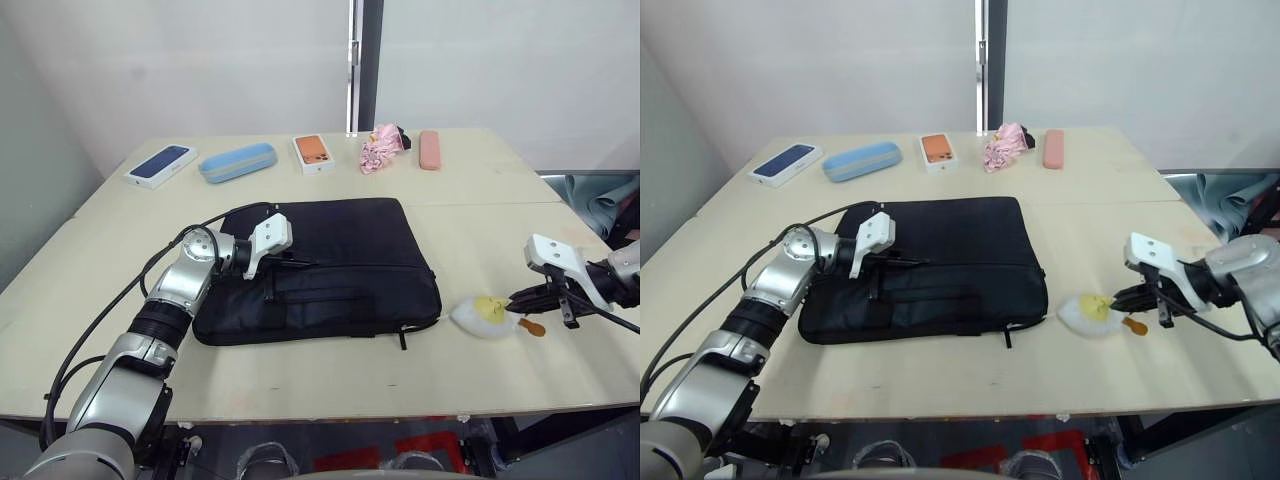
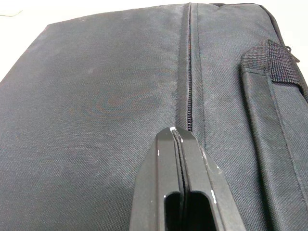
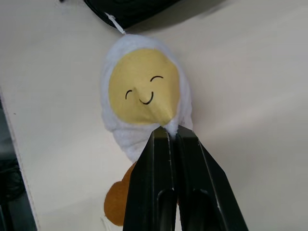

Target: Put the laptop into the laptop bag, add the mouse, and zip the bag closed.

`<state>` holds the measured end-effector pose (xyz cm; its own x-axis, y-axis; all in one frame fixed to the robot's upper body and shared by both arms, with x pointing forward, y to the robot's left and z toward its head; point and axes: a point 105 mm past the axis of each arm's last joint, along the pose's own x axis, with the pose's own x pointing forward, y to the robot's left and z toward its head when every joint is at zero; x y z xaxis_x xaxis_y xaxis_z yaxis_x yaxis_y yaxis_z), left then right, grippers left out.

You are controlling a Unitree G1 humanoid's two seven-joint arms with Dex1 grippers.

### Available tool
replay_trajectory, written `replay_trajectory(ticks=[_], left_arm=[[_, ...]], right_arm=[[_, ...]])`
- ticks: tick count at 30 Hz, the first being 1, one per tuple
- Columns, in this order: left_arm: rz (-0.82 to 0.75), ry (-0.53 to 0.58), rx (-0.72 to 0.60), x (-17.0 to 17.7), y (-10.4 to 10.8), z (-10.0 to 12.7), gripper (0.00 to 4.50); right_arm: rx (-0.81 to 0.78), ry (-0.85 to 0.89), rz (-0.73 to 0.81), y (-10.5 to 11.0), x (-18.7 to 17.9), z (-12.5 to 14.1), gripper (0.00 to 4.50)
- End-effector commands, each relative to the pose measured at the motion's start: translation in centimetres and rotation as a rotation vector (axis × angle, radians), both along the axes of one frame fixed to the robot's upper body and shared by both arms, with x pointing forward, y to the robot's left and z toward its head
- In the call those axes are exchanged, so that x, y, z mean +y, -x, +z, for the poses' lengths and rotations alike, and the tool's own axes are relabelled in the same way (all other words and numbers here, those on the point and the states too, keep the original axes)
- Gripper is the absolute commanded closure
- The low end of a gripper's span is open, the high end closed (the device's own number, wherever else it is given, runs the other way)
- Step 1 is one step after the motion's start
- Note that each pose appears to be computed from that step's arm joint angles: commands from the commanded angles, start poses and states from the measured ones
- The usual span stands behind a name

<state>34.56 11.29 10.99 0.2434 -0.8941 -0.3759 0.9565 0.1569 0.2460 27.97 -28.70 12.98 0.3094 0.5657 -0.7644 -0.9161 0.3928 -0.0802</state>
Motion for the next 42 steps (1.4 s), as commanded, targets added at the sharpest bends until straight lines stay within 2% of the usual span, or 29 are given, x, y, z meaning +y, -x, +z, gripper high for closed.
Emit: replay_trajectory(ticks=[1, 5, 12, 27, 37, 42], left_arm=[[0.029, -0.163, 0.238, 1.9, 2.4, -7.1, 4.5], [0.029, -0.163, 0.238, 1.9, 2.4, -7.0, 4.5], [0.024, -0.163, 0.243, 2.0, 2.5, -7.0, 4.5], [-0.01, -0.147, 0.276, 2.0, 3.3, -7.0, 4.5], [-0.019, -0.139, 0.289, 2.0, 3.9, -7.0, 4.5], [-0.031, -0.138, 0.301, 1.9, 4.2, -7.1, 4.5]], right_arm=[[-0.081, 0.061, -0.019, -0.8, -1.3, 1.6, 4.46], [-0.093, 0.091, -0.039, -1.0, -2.3, 1.8, 4.46], [-0.208, 0.087, -0.107, -3.2, -2.7, 2.5, 4.46], [-0.409, 0.058, -0.182, -7.5, -0.8, 2.2, 4.46], [-0.434, 0.099, -0.22, -7.9, -2.1, 2.4, 4.46], [-0.527, 0.09, -0.251, -9.5, -1.5, 3.4, 4.46]])
